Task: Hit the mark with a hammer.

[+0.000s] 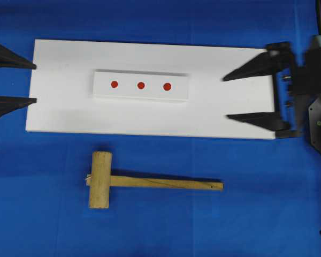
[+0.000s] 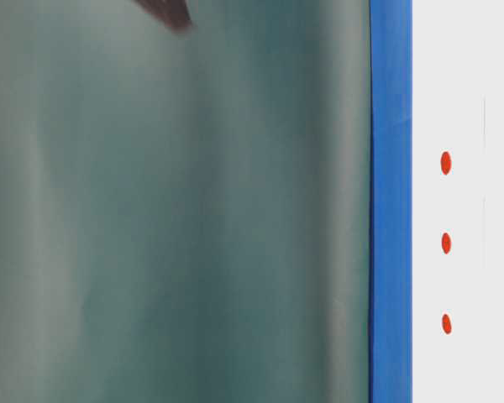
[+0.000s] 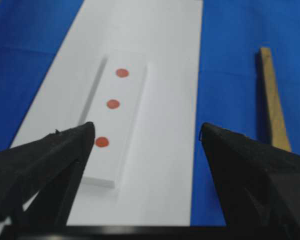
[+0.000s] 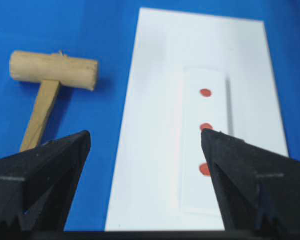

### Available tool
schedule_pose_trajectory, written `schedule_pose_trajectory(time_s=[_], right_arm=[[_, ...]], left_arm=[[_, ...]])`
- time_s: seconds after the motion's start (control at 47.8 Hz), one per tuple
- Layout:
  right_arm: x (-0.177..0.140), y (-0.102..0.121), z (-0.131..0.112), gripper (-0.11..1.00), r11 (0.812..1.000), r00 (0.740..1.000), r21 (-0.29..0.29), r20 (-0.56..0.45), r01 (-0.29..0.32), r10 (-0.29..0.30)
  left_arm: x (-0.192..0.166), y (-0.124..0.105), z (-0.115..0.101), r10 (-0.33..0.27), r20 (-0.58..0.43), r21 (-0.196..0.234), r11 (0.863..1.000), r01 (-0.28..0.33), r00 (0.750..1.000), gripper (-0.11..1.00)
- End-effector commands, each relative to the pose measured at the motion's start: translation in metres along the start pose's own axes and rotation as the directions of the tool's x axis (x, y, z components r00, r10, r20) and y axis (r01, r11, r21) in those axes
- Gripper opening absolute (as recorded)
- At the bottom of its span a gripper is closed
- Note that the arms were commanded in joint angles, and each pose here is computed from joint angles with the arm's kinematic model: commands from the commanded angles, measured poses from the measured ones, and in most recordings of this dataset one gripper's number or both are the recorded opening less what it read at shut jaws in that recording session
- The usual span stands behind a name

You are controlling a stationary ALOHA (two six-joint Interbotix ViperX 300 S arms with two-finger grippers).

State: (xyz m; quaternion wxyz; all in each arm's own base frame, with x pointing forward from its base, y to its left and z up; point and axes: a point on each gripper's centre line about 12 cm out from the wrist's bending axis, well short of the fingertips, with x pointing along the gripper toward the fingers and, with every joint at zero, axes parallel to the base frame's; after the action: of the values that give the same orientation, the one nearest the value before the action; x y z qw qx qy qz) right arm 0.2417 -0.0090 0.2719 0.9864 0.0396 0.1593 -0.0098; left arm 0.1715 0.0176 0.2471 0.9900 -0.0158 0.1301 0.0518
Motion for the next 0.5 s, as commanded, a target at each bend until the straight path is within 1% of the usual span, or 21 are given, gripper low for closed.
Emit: schedule_pose_trajectory(time_s=[0.0, 0.105, 0.272, 0.397, 0.481], right_arm=[[-0.016, -0.001, -0.004, 0.82, 1.000, 0.999, -0.003, 0.038, 0.006, -0.006], [-0.030, -0.002, -0.022, 0.81, 1.000, 0.999, 0.002, 0.043, 0.006, -0.006], [-0.043, -0.003, -0.049, 0.81, 1.000, 0.999, 0.021, 0.047, 0.011, -0.012], [-0.048, -0.007, -0.065, 0.81, 0.999, 0.998, 0.028, 0.053, 0.035, -0.037], [-0.050, -0.011, -0.076, 0.81, 0.997, 0.995, 0.046, 0.068, 0.064, -0.067]], left_arm=[[-0.003, -0.002, 0.005, -0.012, 0.021, 0.023, 1.000, 0.012, 1.000, 0.83], [-0.008, -0.005, 0.005, -0.032, 0.044, 0.051, 0.998, 0.030, 0.999, 0.83], [-0.012, -0.009, -0.004, -0.058, 0.043, 0.098, 0.994, 0.053, 0.997, 0.83], [-0.014, -0.011, -0.014, -0.071, 0.038, 0.110, 0.992, 0.066, 0.997, 0.83], [-0.015, -0.011, -0.018, -0.074, 0.041, 0.111, 0.991, 0.069, 0.996, 0.83]])
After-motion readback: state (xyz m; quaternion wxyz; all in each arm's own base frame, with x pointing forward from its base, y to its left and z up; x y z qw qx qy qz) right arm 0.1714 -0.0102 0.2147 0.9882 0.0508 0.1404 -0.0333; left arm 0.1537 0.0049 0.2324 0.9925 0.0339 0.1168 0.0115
